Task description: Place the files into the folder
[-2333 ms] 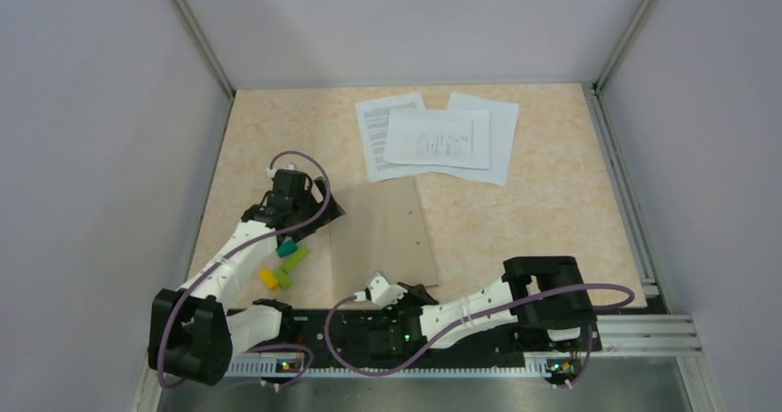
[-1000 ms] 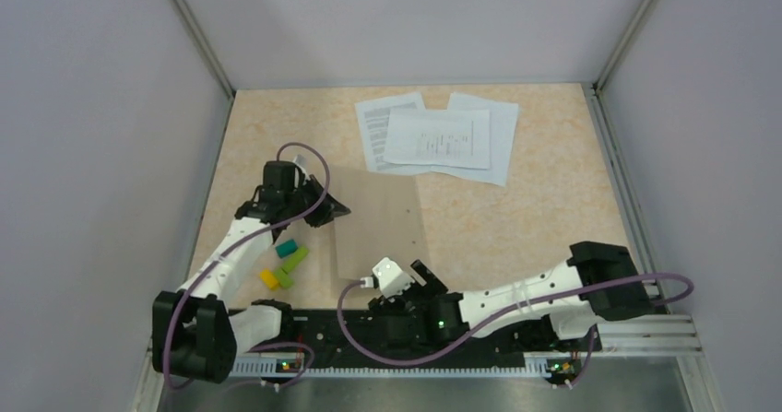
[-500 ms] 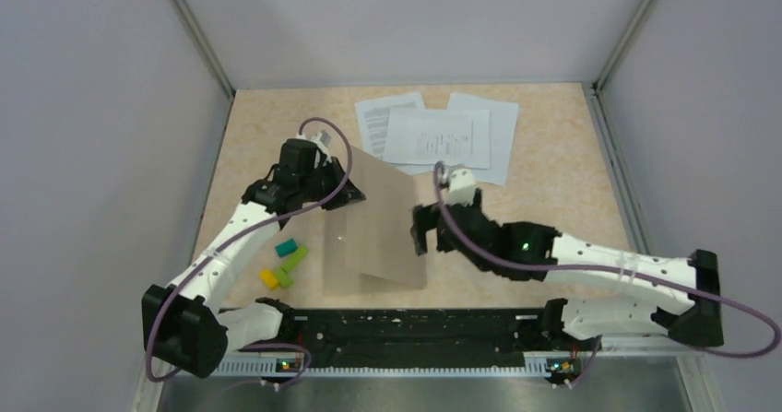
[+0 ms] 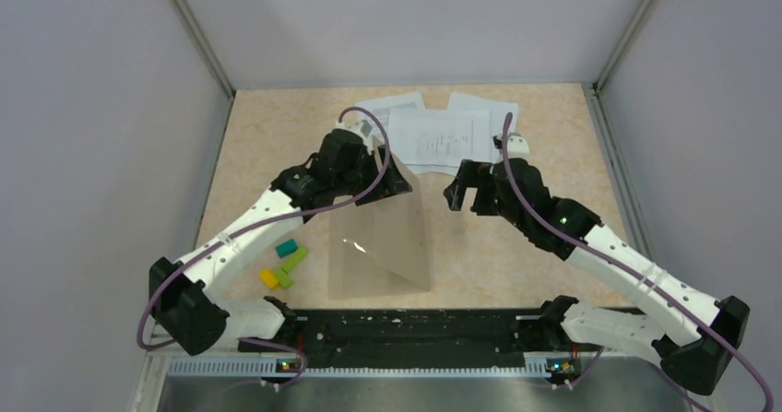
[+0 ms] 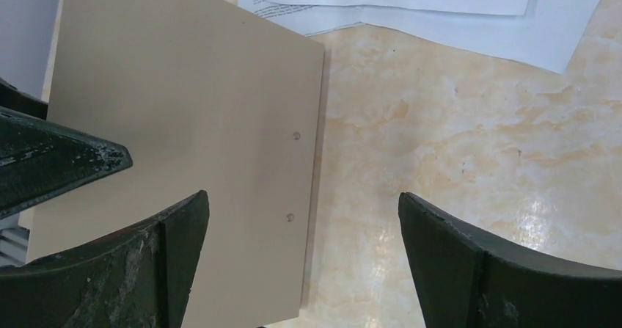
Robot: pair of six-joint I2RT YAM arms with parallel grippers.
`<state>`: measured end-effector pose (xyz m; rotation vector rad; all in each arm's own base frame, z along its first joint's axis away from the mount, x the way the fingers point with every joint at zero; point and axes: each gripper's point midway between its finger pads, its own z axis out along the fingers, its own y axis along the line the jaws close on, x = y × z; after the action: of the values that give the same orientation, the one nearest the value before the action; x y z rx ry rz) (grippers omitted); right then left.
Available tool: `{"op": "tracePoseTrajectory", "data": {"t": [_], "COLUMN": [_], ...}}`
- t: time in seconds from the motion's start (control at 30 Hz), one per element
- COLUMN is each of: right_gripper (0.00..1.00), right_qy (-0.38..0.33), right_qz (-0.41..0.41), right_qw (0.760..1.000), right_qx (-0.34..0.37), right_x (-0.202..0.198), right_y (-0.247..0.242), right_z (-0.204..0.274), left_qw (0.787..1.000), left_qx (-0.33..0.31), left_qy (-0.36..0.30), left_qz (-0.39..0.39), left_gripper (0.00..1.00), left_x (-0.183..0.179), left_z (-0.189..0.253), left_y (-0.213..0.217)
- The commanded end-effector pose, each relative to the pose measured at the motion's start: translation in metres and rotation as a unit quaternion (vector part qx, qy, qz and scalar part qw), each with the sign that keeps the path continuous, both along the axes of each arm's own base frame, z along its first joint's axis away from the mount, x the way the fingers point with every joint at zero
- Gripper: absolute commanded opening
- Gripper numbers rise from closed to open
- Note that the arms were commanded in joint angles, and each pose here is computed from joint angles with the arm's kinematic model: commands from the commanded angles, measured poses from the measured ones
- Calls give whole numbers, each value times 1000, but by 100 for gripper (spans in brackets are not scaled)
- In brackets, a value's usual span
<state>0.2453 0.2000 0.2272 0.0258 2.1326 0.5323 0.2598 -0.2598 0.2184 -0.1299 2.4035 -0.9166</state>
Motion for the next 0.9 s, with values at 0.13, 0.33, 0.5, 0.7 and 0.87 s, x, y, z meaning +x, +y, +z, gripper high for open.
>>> {"op": "tracePoseTrajectory", "data": {"t": [0.13,0.33,0.5,0.7,0.87], "right_gripper": [99,99,99,99,99], "right_qy": [-55,-116,-147,-149,-138], "right_qz": [-45,-111,-133,-145,-153], "right_qw": [997,987,980,978,978], "right_qx": [11,18,23,9,-17], "right_x": [14,8,0,-1,2], "right_y": [-19,-60,-80,-89,-91], "right_z": [59,111,143,146,133], "left_qw": [997,990,982,974,966], "left_qx": [-12,5,17,16,13], "left_qy": [-53,-75,-78,-54,-27], "left_qz": [-51,-116,-172,-220,-256], "left_gripper": [82,91,99,99,99], "left_x": [7,-2,-11,-20,-32], "left_z": [31,25,10,-23,-52], "left_y": [-66,-118,-158,-191,-204]}}
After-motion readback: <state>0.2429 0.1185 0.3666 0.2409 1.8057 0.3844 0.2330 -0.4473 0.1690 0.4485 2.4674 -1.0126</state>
